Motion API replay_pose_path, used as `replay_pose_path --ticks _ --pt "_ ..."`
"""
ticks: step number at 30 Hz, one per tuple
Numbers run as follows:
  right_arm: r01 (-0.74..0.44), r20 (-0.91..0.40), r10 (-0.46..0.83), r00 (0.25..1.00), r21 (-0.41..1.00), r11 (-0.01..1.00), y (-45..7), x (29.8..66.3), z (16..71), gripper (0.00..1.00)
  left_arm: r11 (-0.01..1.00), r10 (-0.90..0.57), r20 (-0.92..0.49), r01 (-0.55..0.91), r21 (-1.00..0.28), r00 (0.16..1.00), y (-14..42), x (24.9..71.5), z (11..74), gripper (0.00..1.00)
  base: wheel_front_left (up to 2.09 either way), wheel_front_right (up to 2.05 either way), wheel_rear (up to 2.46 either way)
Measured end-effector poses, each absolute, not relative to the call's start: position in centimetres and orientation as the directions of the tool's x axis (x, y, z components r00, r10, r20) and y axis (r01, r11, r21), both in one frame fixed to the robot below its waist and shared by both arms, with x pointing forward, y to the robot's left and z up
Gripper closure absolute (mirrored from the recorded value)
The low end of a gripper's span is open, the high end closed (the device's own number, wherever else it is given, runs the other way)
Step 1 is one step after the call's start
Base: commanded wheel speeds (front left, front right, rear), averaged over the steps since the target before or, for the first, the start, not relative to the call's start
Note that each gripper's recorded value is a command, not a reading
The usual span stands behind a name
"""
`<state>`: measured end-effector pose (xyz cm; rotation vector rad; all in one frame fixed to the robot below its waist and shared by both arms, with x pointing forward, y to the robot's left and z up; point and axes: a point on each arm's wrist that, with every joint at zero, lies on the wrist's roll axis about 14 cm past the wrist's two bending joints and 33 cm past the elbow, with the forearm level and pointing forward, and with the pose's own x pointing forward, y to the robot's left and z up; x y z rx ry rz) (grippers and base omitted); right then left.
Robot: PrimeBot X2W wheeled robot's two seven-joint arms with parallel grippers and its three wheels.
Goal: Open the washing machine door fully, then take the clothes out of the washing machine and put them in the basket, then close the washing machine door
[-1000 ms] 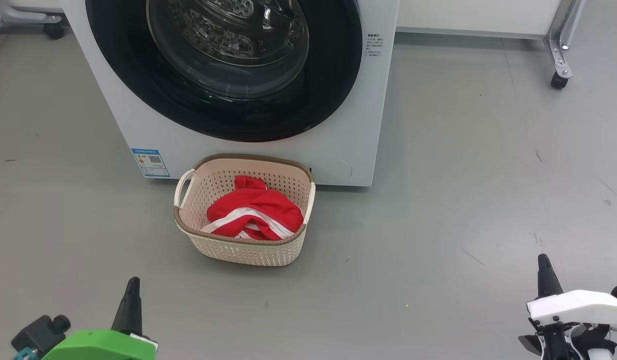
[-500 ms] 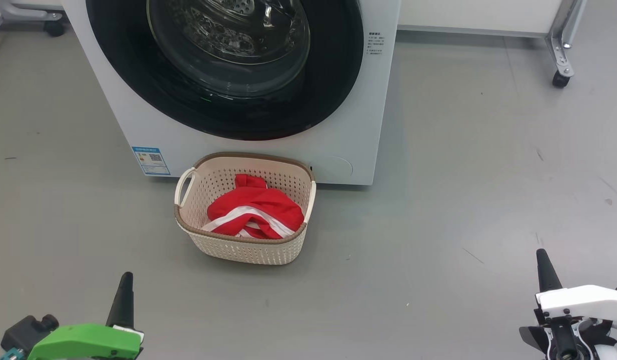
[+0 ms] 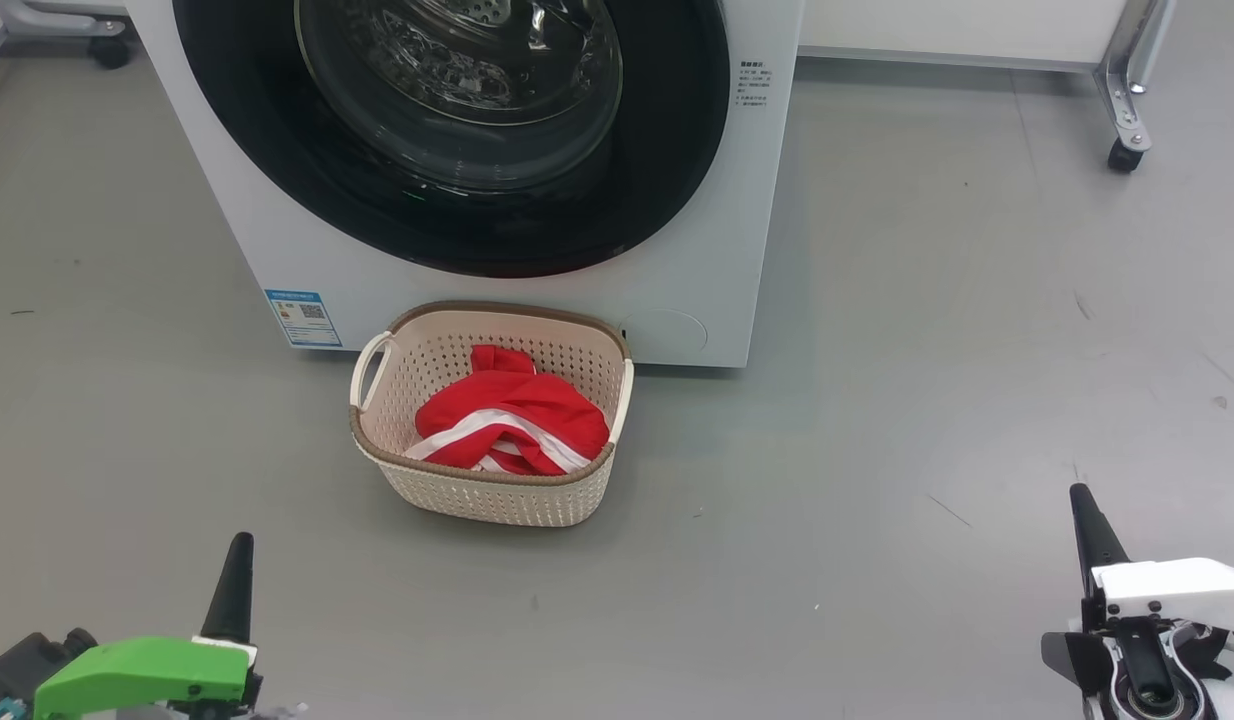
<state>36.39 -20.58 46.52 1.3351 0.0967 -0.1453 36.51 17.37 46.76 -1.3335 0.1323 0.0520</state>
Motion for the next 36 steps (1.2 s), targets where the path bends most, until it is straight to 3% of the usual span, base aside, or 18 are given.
replay_pose_path --ticks 22,36 --pt "0.097 -0.097 -0.028 0.995 0.995 -0.01 -20.6 37.4 47.6 1.0 -0.004 -0.029 -0.109 -0.109 -0.994 0.994 18.3 37.1 47.2 1.0 0.0 0.0 0.0" --pt "0.094 -0.094 -0.028 0.995 0.995 -0.014 -20.6 37.4 47.7 1.0 -0.021 -0.026 -0.103 -0.103 -0.994 0.994 18.3 37.3 47.4 1.0 0.0 0.0 0.0"
